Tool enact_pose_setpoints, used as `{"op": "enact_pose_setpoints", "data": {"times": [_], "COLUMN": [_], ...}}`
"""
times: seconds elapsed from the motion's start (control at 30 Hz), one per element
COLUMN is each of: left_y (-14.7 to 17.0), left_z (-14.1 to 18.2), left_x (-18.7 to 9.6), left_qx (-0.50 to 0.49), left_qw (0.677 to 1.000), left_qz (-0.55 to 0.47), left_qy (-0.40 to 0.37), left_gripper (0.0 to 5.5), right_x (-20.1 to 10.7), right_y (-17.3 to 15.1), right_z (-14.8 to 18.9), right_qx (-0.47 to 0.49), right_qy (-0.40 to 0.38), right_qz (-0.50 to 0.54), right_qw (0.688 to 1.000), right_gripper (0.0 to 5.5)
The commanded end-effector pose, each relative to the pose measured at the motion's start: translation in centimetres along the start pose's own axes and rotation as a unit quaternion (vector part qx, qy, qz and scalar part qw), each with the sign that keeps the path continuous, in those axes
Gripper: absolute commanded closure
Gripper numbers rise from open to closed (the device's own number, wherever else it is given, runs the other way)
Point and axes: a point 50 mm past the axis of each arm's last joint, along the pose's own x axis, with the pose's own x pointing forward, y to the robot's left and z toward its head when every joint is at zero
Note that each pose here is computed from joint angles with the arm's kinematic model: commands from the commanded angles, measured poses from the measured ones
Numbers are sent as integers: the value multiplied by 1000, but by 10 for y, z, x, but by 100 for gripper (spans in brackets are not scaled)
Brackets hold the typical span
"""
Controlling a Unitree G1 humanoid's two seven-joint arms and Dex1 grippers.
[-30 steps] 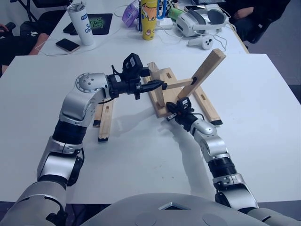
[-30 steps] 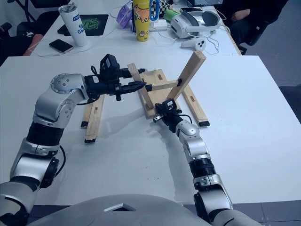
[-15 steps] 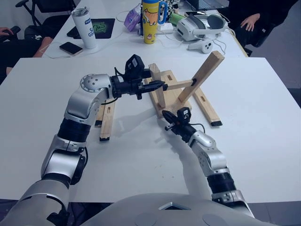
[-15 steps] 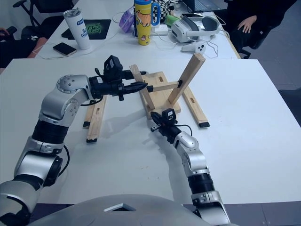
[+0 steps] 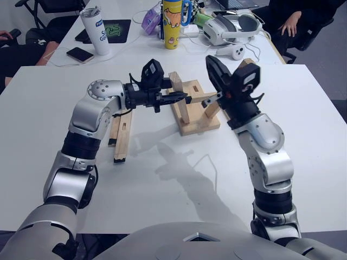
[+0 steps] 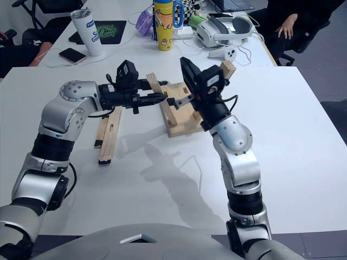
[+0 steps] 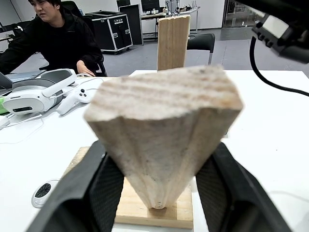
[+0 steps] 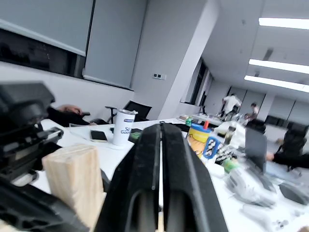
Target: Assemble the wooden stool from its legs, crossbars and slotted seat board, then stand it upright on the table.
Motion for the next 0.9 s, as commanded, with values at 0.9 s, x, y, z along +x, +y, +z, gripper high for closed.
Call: {"op": "enact_pose_setpoints", "data": {"times": [0.9], "left_y": [16], "left_z": [8], "left_x": [-8], "left_qx": [-9], "left_qw": [998], "left_qz": [-38], "left_qy": [49], "left_gripper": [348], "right_x": [-91], "right_y": [29], "right_z": [-91], "right_qx": [-51], "right_qy": [139], "right_qz": [-6], "right_qw": [989], "right_gripper": [550]}}
